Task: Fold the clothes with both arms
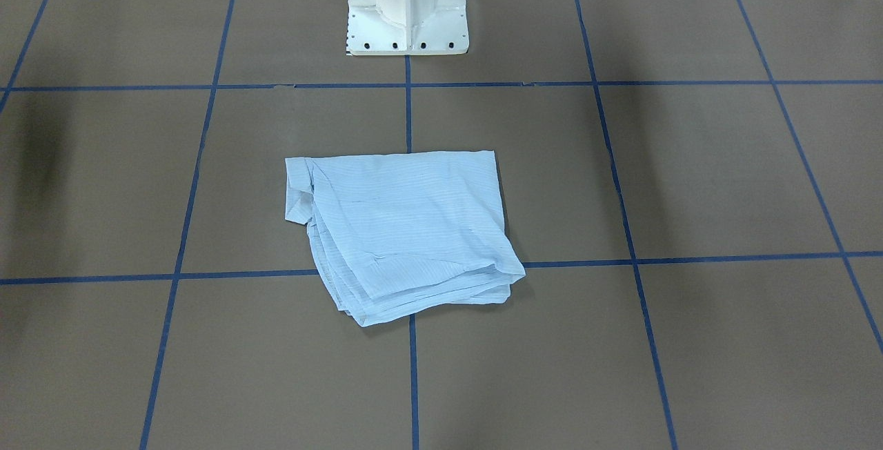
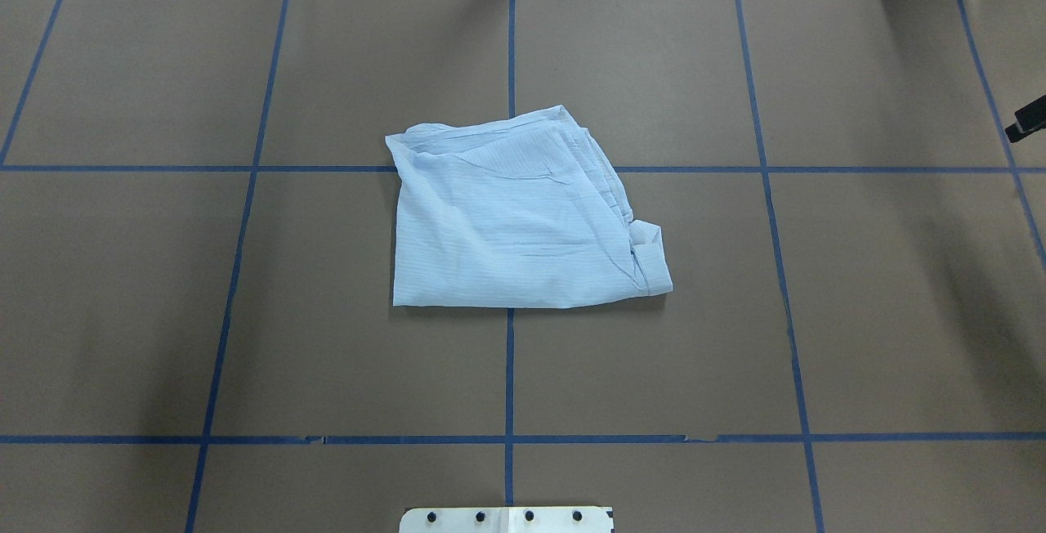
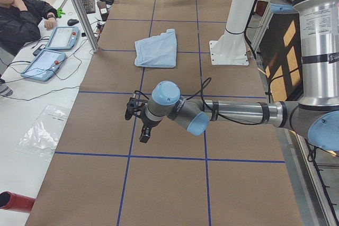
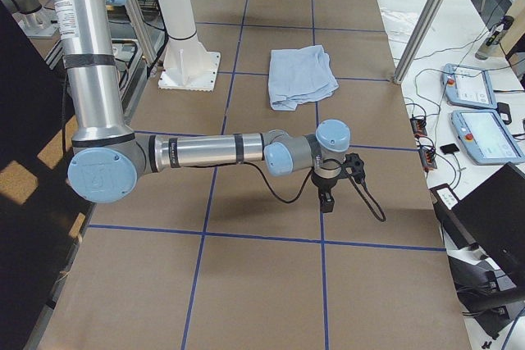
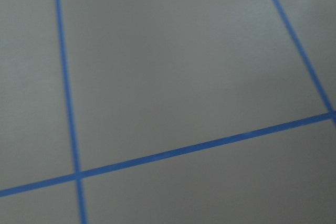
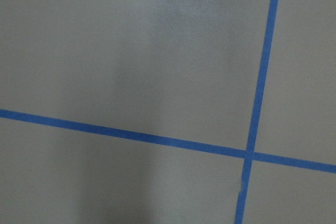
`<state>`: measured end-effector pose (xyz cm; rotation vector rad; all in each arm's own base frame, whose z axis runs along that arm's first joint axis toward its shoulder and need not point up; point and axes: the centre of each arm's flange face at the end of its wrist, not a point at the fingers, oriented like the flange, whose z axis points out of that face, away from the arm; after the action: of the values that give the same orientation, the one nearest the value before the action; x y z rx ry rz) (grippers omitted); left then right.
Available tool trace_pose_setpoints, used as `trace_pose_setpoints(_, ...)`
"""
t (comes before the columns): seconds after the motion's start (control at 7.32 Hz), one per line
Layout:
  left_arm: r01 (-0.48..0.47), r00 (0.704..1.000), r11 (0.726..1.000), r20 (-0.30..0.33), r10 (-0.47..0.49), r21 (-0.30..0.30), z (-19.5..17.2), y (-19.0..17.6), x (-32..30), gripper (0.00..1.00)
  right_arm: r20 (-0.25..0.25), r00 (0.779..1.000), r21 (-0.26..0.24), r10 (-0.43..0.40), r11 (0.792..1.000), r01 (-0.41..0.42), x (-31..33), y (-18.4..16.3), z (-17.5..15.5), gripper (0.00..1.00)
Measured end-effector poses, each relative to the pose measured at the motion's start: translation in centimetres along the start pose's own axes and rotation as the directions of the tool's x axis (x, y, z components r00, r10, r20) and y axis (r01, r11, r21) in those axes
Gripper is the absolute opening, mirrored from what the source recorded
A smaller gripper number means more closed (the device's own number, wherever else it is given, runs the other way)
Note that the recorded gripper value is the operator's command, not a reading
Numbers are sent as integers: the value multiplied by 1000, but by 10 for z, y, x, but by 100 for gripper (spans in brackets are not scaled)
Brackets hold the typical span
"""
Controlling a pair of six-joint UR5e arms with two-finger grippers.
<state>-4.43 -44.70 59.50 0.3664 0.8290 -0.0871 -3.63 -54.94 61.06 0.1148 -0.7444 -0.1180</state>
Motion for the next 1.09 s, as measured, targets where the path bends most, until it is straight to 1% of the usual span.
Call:
trace_pose_setpoints(0.14,24,1000,999,11,-24,-21,9,7,-16,100,-6,1000,-6,19,1000,-19,14,15,3,100)
trace_pose_setpoints(0.27,33,999,999,20,-32,-36,14,14,-26,100,-12,999,0,34,999,-34,26,30,2,100)
trace_pose_setpoints(0.55,62,997,995,40,-59,-83,20,18,-33,100,-14,997,6,72,997,-72,41,39,-3,100)
trace_pose_setpoints(0.82,115,992,982,72,-105,-147,14,9,-22,100,-19,991,1,130,992,-130,59,46,-12,100)
trace_pose_setpoints(0.96,102,992,980,85,-89,-172,11,8,-19,100,-17,984,-7,178,984,-178,70,49,-22,100)
trace_pose_setpoints(1.09,57,995,976,88,-39,-210,11,11,-24,100,-10,973,-21,229,973,-229,79,52,-34,100)
